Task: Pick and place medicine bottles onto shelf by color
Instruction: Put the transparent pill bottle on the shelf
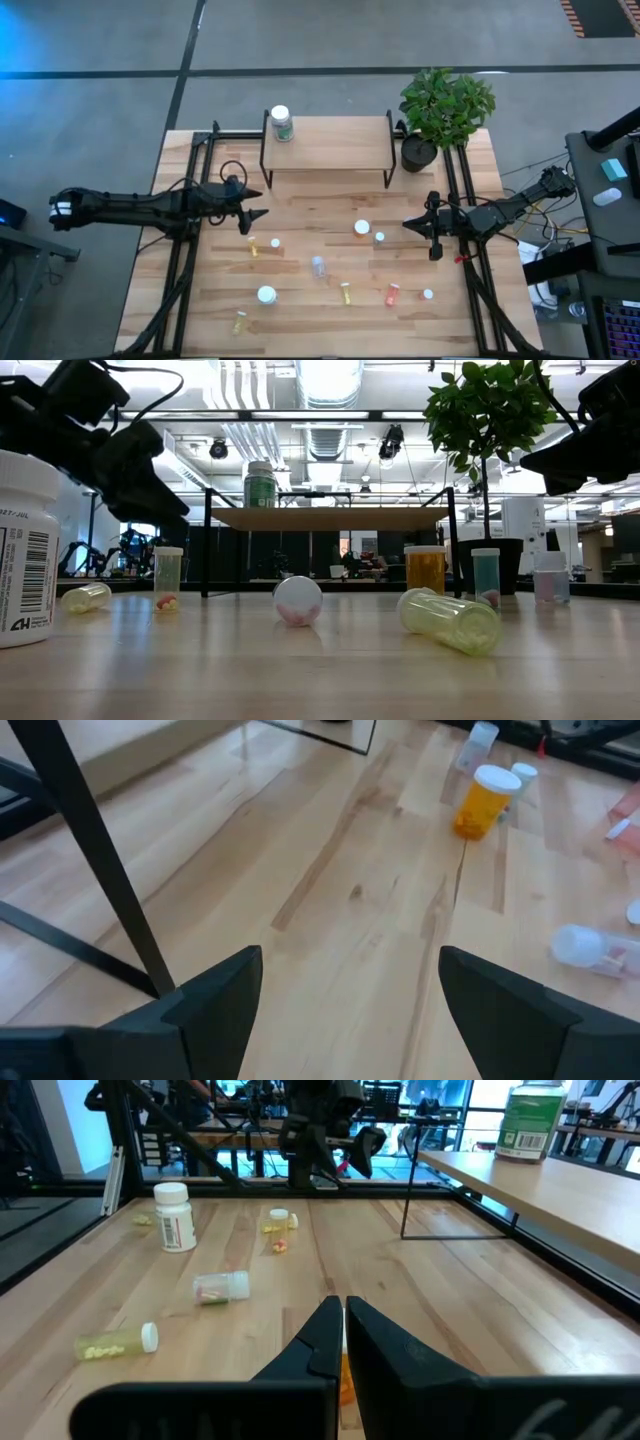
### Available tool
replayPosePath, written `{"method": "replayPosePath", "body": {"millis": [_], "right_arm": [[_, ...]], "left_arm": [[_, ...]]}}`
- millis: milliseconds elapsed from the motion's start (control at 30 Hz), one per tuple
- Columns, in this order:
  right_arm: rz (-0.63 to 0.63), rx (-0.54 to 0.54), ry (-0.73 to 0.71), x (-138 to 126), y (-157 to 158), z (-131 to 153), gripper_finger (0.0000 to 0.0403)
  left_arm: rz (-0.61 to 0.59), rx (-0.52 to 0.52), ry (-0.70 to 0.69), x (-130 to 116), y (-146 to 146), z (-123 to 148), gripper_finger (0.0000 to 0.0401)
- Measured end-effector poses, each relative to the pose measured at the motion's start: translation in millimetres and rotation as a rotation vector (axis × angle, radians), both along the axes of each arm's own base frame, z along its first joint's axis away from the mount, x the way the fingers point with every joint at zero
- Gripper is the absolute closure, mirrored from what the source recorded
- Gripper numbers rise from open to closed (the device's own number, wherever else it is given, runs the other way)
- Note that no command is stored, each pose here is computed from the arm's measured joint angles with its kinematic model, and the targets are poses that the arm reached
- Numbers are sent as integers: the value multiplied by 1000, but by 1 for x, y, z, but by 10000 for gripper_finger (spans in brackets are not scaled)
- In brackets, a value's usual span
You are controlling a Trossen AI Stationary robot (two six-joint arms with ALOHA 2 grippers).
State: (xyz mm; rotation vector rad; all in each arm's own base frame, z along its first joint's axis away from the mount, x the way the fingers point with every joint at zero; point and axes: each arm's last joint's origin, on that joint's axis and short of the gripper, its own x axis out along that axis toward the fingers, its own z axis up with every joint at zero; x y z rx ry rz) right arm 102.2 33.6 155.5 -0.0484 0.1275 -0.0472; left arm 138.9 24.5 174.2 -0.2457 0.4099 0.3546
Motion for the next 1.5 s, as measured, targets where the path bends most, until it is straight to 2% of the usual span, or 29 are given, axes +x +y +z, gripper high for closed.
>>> {"method": "replayPosePath", "body": {"millis": [267, 1000, 1500], "right_arm": [[0, 1, 0, 0, 0, 0, 394], [0, -1, 0, 0, 0, 0, 394], [0, 0, 0, 0, 0, 0, 394]], "left_arm": [[26, 21, -63, 5, 2, 4, 115], [27, 16, -42, 15, 3, -2, 115], [24, 25, -91, 16, 3, 4, 115]]}}
